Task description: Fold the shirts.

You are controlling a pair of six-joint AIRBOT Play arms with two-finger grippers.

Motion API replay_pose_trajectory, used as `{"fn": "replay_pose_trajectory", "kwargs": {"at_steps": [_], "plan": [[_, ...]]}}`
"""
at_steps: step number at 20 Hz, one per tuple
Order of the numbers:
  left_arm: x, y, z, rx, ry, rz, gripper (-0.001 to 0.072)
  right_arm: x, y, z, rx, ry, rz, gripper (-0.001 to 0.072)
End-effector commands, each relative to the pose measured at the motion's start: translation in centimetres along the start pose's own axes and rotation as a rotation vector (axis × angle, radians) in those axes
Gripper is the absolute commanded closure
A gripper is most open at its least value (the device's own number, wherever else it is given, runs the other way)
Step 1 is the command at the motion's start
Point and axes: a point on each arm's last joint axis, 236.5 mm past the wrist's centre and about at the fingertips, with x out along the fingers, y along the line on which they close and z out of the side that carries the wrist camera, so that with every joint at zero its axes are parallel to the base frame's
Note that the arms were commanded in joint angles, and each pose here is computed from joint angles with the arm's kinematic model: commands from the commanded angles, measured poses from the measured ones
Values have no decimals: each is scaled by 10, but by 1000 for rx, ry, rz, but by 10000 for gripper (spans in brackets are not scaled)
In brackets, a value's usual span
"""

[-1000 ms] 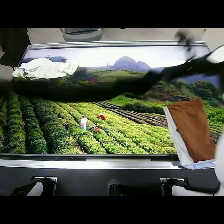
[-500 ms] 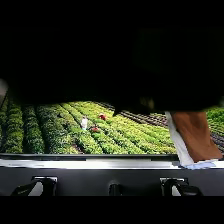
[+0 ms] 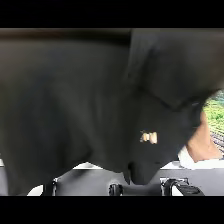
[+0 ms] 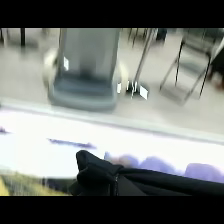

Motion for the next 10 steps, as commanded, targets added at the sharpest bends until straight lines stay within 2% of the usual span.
{"fn": "replay_pose_trajectory", "kwargs": {"at_steps": [1,3,6,10], "plan": [[104,39,-122,-36,366,17,682,128,53,-98,23,412,286,668],[169,58,-201,-65,556,18,682,207,87,-146,110,544,407,668],[249,86,-298,-134,756,38,682,315,138,-187,276,535,510,668],[328,85,-345,-273,804,-24,681,402,180,-209,427,439,507,667]]}}
